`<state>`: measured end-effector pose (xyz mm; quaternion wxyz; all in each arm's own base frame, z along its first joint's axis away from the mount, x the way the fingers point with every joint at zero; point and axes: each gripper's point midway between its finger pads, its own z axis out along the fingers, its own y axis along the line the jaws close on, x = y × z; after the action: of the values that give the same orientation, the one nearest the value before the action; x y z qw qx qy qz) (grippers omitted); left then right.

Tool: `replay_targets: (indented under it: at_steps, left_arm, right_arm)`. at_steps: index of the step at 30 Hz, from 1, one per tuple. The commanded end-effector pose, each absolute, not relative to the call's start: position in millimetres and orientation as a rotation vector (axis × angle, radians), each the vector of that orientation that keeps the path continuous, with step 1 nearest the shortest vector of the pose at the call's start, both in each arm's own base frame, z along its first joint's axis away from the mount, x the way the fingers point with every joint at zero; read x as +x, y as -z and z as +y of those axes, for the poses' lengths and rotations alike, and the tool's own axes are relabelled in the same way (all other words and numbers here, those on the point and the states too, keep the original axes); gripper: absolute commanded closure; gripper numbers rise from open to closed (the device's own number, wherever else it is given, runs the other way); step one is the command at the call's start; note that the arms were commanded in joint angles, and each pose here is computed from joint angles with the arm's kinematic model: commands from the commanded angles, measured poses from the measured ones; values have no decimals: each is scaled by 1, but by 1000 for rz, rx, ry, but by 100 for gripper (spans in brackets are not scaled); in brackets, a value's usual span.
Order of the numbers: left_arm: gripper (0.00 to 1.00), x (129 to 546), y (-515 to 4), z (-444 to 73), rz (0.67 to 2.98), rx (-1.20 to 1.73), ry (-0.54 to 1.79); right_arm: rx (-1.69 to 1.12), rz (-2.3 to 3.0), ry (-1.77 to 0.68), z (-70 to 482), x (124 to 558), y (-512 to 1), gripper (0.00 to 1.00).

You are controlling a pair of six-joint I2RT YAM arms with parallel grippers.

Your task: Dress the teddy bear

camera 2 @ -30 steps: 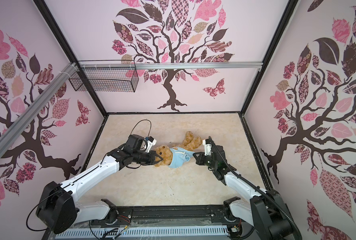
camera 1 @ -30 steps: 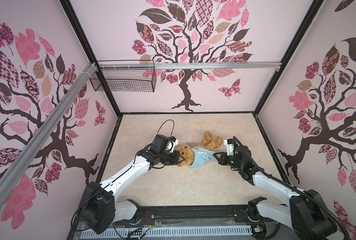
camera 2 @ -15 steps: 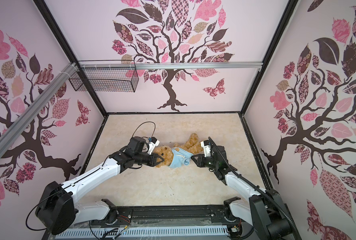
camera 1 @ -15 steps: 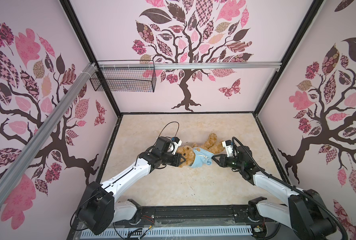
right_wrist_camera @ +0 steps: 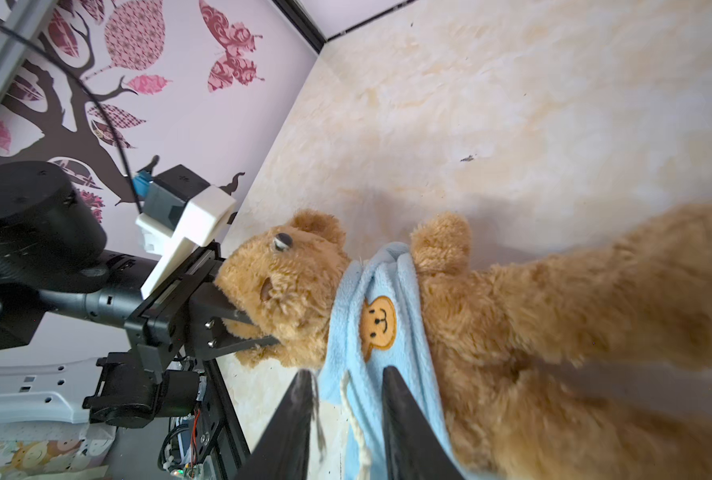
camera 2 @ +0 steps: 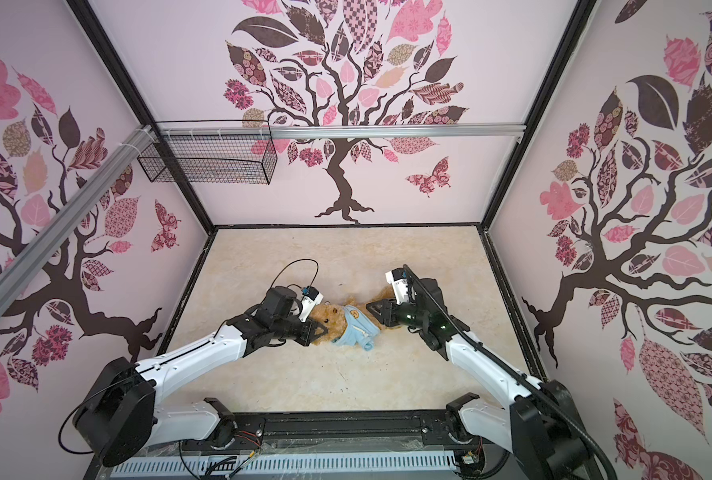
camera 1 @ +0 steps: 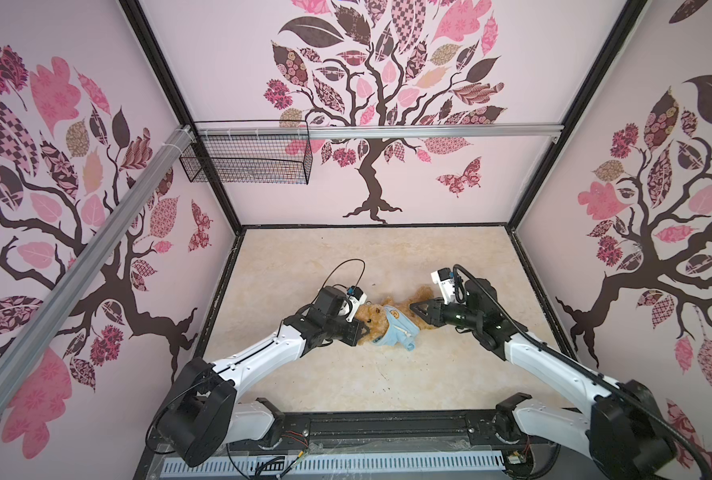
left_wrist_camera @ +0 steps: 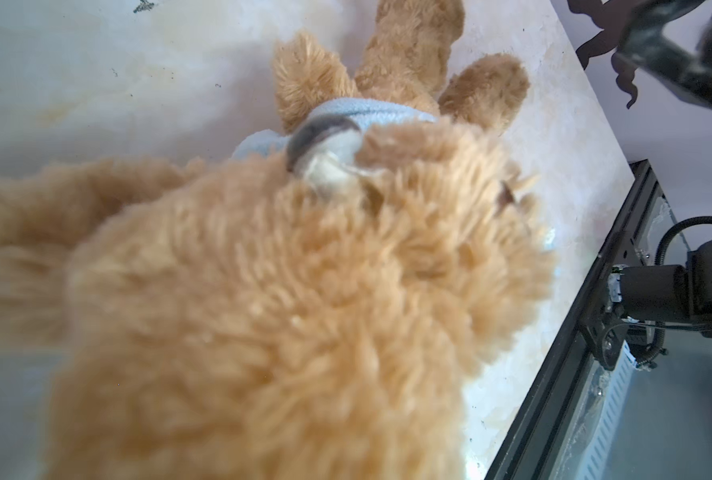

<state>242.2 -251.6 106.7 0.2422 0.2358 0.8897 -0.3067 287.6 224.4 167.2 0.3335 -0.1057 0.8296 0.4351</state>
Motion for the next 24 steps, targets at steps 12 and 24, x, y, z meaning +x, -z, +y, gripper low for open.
replay_targets:
  at_steps: [12,24]
  left_arm:
    - [40,219,-106,-250,2520,411,1017]
    - [3,244,-158,-236,2381,68,1308]
  right_arm:
    - [-212,2455,-1122,236,249,-49,83]
    - [-212,2520,-1097,226,223,-17,88]
